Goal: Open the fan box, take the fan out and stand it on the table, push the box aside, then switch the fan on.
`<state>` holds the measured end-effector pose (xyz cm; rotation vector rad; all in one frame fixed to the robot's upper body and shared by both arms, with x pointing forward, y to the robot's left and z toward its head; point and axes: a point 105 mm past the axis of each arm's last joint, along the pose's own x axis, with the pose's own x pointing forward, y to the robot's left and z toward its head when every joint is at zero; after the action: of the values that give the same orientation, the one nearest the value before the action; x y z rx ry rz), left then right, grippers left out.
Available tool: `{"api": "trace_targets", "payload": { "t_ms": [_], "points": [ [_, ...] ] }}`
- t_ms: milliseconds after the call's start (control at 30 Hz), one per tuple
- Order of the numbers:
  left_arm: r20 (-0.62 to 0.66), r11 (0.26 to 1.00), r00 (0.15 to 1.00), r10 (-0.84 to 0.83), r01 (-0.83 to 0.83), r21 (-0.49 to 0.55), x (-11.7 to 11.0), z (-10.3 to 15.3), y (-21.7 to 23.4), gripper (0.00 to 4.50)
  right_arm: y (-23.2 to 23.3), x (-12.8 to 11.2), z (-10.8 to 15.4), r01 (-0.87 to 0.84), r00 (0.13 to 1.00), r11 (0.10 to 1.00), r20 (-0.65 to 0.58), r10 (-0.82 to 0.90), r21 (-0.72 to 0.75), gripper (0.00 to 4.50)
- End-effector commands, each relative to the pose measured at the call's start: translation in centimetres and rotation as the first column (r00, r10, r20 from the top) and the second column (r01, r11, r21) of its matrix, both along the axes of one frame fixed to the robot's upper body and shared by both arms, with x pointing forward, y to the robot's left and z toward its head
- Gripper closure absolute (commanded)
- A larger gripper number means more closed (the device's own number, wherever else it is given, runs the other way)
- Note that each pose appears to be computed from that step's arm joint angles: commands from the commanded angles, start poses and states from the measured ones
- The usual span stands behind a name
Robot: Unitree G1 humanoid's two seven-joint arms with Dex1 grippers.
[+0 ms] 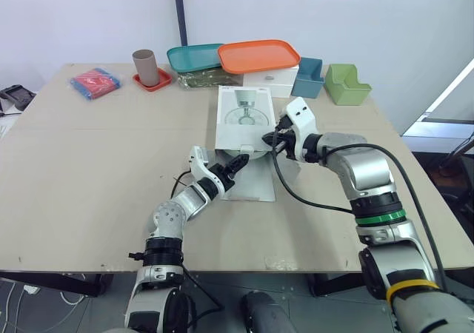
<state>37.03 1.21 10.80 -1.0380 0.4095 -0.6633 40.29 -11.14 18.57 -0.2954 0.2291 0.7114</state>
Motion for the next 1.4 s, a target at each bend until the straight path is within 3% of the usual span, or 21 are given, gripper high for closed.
{"api": "trace_targets", "payload": {
  "t_ms": [33, 433, 1400],
  "points": [
    [0.062, 0.999, 0.997, -0.035, 0.037, -0.037, 0.1, 2.2, -1.8, 1.17, 0.3, -0.3, 1.2, -0.016, 0.999, 1.000, 0.040, 0.016, 0.010, 4.50],
    [0.068, 0.992, 0.998, -0.021, 0.029, -0.124, 0.1, 3.1, -1.9, 1.17, 0.3, -0.5, 1.1, -0.018, 0.999, 1.000, 0.033, 0.018, 0.009, 4.50],
    [0.057, 0.990, 0.998, -0.040, 0.047, -0.134, 0.6, 2.8, -3.5, 1.17, 0.2, -1.1, 0.9, -0.022, 0.999, 1.000, 0.026, 0.022, -0.006, 4.50]
  ]
}}
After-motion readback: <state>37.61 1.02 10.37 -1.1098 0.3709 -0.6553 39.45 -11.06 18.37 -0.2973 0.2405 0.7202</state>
